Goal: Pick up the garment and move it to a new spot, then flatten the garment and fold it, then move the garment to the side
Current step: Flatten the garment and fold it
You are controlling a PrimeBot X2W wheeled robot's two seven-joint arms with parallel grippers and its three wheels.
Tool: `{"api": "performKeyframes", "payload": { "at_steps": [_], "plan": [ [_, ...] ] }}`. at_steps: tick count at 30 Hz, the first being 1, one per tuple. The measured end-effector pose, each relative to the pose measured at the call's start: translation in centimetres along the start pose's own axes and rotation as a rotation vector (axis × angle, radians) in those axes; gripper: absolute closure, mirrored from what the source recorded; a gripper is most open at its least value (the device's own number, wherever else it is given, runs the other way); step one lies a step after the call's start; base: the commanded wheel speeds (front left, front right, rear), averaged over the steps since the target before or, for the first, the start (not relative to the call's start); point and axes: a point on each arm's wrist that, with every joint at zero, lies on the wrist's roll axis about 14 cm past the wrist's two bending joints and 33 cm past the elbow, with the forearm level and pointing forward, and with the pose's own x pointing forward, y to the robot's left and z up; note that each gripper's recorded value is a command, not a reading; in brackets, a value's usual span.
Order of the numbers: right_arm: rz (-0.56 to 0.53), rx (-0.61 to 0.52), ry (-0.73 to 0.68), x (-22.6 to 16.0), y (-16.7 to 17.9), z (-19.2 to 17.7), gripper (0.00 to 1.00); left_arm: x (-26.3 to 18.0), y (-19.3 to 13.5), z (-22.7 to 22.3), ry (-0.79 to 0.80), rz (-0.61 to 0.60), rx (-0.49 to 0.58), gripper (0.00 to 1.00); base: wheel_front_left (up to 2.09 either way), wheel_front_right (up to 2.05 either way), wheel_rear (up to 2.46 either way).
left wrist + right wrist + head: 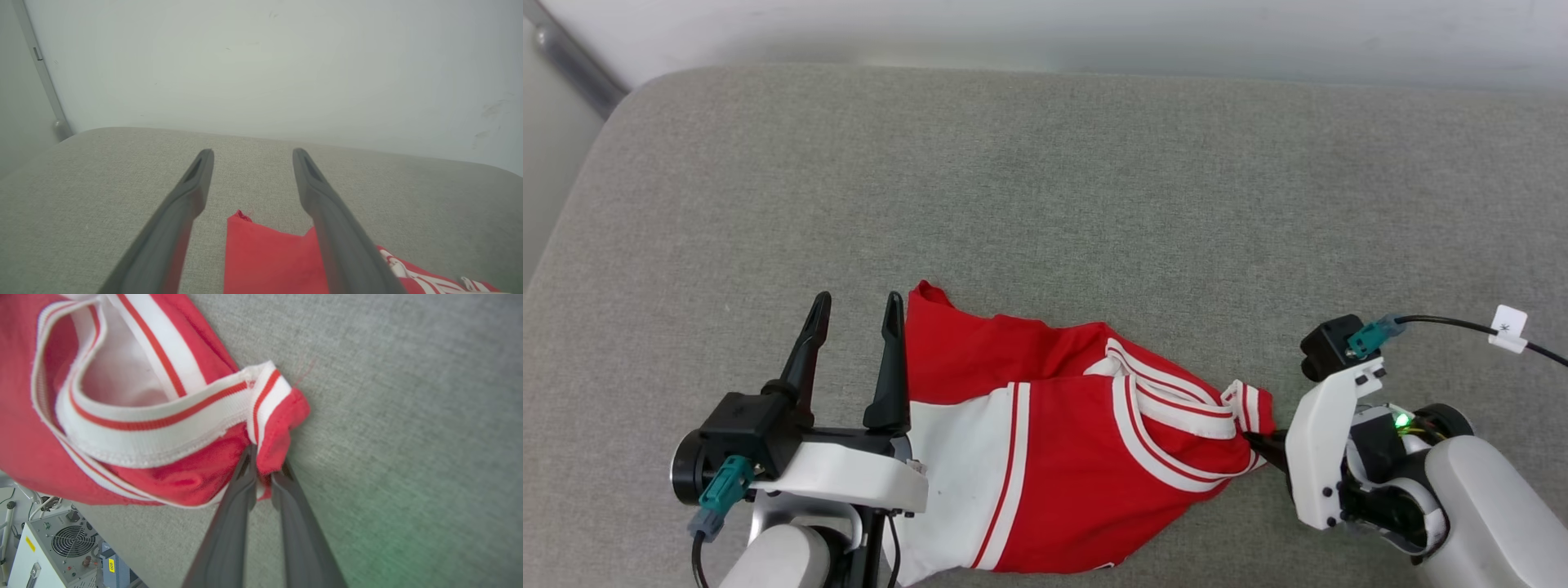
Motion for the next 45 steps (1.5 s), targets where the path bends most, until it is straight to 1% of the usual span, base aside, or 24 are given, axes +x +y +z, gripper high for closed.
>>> {"api": "performKeyframes", "payload": {
  "at_steps": [2, 5, 9, 12, 14, 17, 21, 26, 29, 31, 32, 33, 37, 40, 45],
  "plan": [
    [0.002, -0.006, -0.026, -0.1, 0.2, 0.3, 1.00, 0.0, -0.1, -0.1, 0.002, -0.004, -0.001, 0.00, 0.00, 0.00, 0.00],
    [-0.010, -0.024, -0.126, -1.0, 0.1, 2.2, 1.00, 0.1, -0.6, -0.1, -0.001, -0.021, -0.004, 0.00, 0.00, 0.00, 0.00],
    [-0.061, -0.080, -0.335, -4.2, -0.6, 7.2, 1.00, 0.1, -1.2, 0.0, -0.006, -0.043, -0.008, 0.00, 0.00, 0.00, 0.00],
    [-0.109, -0.104, -0.448, -6.8, -1.3, 9.1, 1.00, 0.1, -1.8, 0.1, -0.008, -0.062, -0.012, 0.00, 0.00, 0.00, 0.00],
    [-0.144, -0.111, -0.500, -8.4, -1.9, 9.3, 1.00, 0.1, -2.2, 0.2, -0.011, -0.073, -0.014, 0.00, 0.00, 0.00, 0.00],
    [-0.181, -0.088, -0.504, -9.7, -2.4, 7.0, 1.00, -0.1, -2.6, 0.3, -0.012, -0.084, -0.016, 0.00, 0.00, 0.00, 0.00],
    [-0.207, -0.002, -0.416, -9.8, -2.2, 1.0, 1.00, -0.5, -2.8, 0.3, -0.006, -0.092, -0.018, 0.00, 0.00, 0.00, 0.00],
    [-0.189, 0.153, -0.273, -9.2, -0.3, -7.0, 1.00, -1.1, -3.4, 0.4, 0.002, -0.110, -0.020, 0.00, 0.00, 0.00, 0.00],
    [-0.175, 0.245, -0.210, -8.6, 0.8, -10.5, 1.00, -1.1, -3.6, 0.7, -0.001, -0.121, -0.016, 0.00, 0.00, 0.00, 0.00],
    [-0.156, 0.288, -0.183, -8.0, 1.8, -11.9, 1.00, -1.2, -3.7, 0.7, 0.004, -0.128, -0.013, 0.00, 0.00, 0.00, 0.00],
    [-0.142, 0.307, -0.191, -7.8, 2.3, -12.0, 0.77, -1.3, -3.8, 0.6, 0.008, -0.130, -0.013, 0.00, 0.00, 0.00, 0.00],
    [-0.136, 0.313, -0.210, -7.7, 2.5, -11.8, 0.00, -1.4, -3.9, 0.5, 0.012, -0.134, -0.013, 0.00, 0.00, 0.00, 0.00],
    [-0.156, 0.314, -0.369, -8.5, 2.0, -9.5, 0.00, -1.6, -4.0, 0.3, 0.026, -0.140, -0.014, 0.00, 0.00, 0.00, 0.00],
    [-0.187, 0.298, -0.534, -10.0, 1.0, -6.8, 0.00, -1.8, -4.2, 0.2, 0.031, -0.144, -0.017, 0.00, 0.00, 0.00, 0.00],
    [-0.242, 0.286, -0.726, -12.5, -0.5, -3.9, 0.00, -2.1, -4.3, 0.1, 0.040, -0.144, -0.019, 0.00, 0.00, 0.00, 0.00]
  ]
}}
